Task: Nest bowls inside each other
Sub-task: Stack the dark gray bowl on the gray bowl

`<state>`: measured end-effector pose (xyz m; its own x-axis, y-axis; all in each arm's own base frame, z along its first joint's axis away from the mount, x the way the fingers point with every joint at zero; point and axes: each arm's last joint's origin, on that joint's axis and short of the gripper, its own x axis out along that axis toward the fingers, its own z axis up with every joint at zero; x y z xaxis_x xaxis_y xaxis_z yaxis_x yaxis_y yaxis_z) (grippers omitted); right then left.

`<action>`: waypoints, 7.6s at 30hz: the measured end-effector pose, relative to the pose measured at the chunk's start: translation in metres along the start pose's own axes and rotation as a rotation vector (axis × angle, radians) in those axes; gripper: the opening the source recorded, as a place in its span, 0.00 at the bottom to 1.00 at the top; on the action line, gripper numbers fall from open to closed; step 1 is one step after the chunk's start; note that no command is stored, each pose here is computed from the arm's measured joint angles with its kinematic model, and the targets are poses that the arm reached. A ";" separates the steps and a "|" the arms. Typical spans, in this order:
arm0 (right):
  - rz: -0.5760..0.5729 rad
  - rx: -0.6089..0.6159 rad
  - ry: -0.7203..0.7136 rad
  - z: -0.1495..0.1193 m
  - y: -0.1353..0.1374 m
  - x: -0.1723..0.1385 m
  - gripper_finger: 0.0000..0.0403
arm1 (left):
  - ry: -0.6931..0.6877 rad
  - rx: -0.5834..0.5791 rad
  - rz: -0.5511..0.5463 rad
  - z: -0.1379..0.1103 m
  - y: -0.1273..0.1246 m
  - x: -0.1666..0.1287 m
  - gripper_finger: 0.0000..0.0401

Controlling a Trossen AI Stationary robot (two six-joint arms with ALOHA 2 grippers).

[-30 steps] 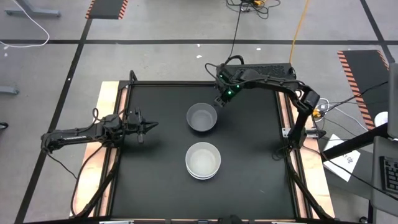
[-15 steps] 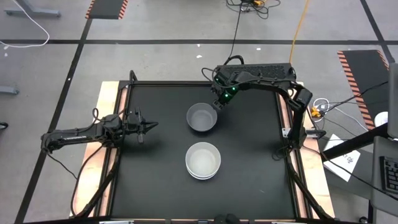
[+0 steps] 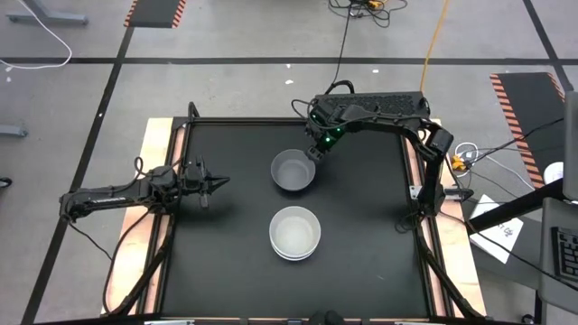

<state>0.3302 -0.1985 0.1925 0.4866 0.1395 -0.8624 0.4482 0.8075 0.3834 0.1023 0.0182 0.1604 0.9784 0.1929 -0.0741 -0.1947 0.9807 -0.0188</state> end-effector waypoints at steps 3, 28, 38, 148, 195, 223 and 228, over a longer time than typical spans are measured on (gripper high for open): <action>0.003 -0.009 0.005 0.000 0.004 0.002 0.42 | 0.000 0.000 0.000 0.000 0.000 0.000 0.05; -0.045 -0.037 0.061 -0.004 -0.003 0.031 0.41 | 0.002 -0.006 -0.003 0.000 0.000 0.000 0.05; -0.042 -0.109 0.018 0.001 -0.005 0.030 0.03 | 0.012 -0.007 -0.003 -0.001 0.000 0.000 0.05; 0.285 -0.429 -0.544 -0.134 0.155 -0.076 0.00 | 0.020 -0.084 -0.019 -0.001 -0.001 0.000 0.05; 0.059 -0.305 0.056 -0.084 0.185 -0.029 0.00 | 0.021 -0.066 -0.020 -0.002 -0.001 0.000 0.05; 0.031 -0.295 0.056 -0.076 0.189 -0.005 0.03 | 0.022 -0.079 -0.025 -0.002 -0.001 0.000 0.05; 0.066 -0.290 -0.009 -0.073 0.195 -0.015 0.07 | 0.022 -0.080 -0.026 -0.002 -0.001 0.000 0.05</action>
<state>0.3556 -0.0016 0.2559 0.5149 0.1935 -0.8351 0.1826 0.9271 0.3274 0.1022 0.0174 0.1586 0.9816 0.1659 -0.0943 -0.1752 0.9794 -0.1004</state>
